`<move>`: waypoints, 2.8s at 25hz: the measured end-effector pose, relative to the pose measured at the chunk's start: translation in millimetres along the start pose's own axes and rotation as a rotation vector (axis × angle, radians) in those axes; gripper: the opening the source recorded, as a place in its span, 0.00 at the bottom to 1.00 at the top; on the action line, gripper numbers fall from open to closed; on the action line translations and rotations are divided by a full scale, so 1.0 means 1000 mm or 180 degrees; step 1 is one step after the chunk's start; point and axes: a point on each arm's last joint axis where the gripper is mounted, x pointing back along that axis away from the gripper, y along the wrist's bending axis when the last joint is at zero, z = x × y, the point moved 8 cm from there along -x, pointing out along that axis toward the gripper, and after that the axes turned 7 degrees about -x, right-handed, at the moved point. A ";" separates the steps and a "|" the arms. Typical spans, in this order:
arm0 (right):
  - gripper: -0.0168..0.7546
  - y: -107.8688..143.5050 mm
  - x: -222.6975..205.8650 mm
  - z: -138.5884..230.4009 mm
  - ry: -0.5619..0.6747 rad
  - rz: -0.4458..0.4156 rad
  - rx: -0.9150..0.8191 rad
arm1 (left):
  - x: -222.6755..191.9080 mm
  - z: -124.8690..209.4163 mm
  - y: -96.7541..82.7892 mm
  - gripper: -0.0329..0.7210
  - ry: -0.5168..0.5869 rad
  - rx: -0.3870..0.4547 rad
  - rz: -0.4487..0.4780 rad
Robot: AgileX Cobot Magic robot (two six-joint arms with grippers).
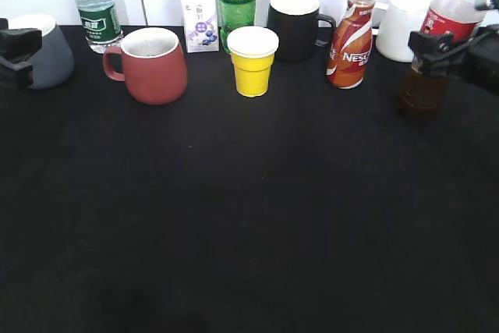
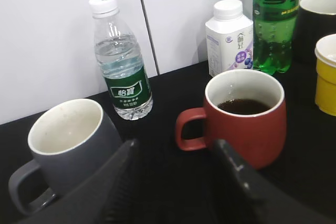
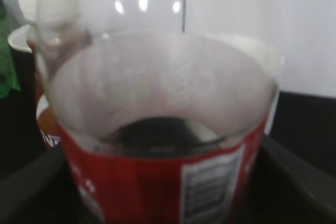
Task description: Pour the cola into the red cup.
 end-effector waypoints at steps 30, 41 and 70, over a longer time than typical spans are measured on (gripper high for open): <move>0.77 0.060 0.309 -0.071 0.1545 0.0443 -0.0233 | 0.219 0.005 -0.017 0.49 0.1078 0.0805 0.0042; 0.77 0.050 0.351 -0.014 0.1066 0.0262 0.0013 | 0.251 0.046 -0.033 0.49 0.0818 0.0471 0.0039; 0.76 0.033 0.362 -0.019 0.0733 0.1099 -0.0304 | 0.263 0.047 -0.021 0.36 0.0681 0.0683 -0.0609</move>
